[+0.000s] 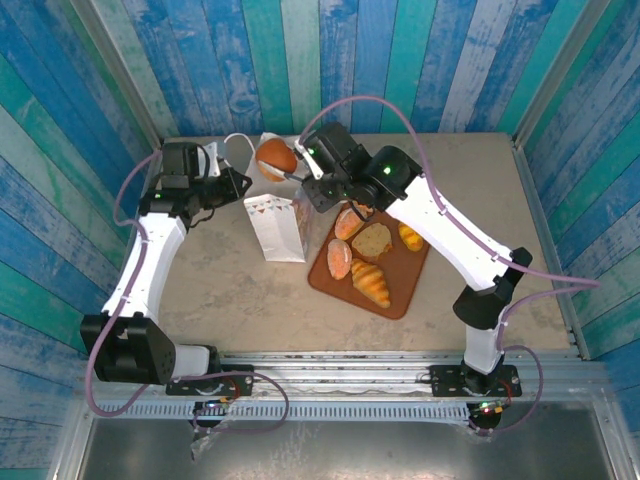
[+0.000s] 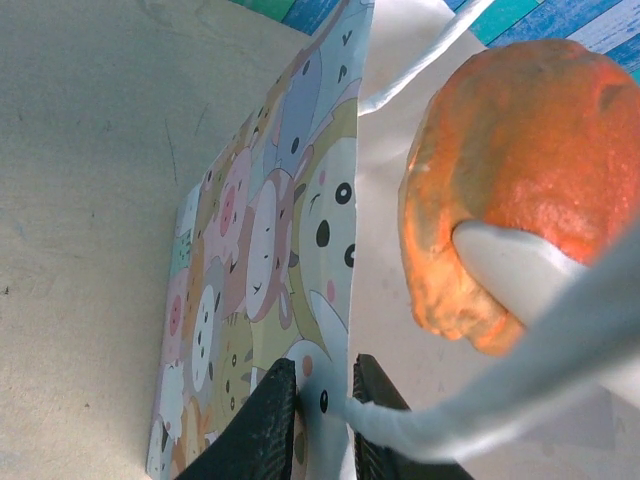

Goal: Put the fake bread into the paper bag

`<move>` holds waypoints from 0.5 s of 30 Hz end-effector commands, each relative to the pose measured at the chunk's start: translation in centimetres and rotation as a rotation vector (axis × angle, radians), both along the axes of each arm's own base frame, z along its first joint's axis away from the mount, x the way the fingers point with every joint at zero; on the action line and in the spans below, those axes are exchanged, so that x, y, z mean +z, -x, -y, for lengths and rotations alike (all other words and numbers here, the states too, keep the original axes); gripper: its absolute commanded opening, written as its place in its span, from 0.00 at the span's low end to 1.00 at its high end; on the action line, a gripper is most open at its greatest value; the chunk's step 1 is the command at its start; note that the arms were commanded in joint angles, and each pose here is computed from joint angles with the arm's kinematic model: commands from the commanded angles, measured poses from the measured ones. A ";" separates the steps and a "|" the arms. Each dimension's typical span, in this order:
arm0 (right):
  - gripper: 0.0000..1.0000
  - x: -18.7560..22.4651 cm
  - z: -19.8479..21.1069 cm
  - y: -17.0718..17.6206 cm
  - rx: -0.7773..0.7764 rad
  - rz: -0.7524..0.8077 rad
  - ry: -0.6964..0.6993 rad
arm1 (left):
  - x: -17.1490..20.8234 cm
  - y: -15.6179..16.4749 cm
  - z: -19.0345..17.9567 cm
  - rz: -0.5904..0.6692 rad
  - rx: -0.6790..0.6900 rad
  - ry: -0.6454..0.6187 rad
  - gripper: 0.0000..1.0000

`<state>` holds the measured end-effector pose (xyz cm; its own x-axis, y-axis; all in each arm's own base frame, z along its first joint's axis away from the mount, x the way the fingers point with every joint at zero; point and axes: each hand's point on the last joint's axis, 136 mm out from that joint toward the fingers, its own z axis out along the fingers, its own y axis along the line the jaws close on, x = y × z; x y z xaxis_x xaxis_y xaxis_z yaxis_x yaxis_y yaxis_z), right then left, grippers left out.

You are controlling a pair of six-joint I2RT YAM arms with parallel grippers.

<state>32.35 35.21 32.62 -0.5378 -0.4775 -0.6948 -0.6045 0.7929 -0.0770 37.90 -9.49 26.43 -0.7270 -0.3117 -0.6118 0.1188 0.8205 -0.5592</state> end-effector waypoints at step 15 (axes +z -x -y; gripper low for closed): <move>0.44 -1.3 0.4 -2.0 -0.048 0.063 0.106 | -0.5 -0.2 -0.1 -0.005 -0.004 -0.012 0.20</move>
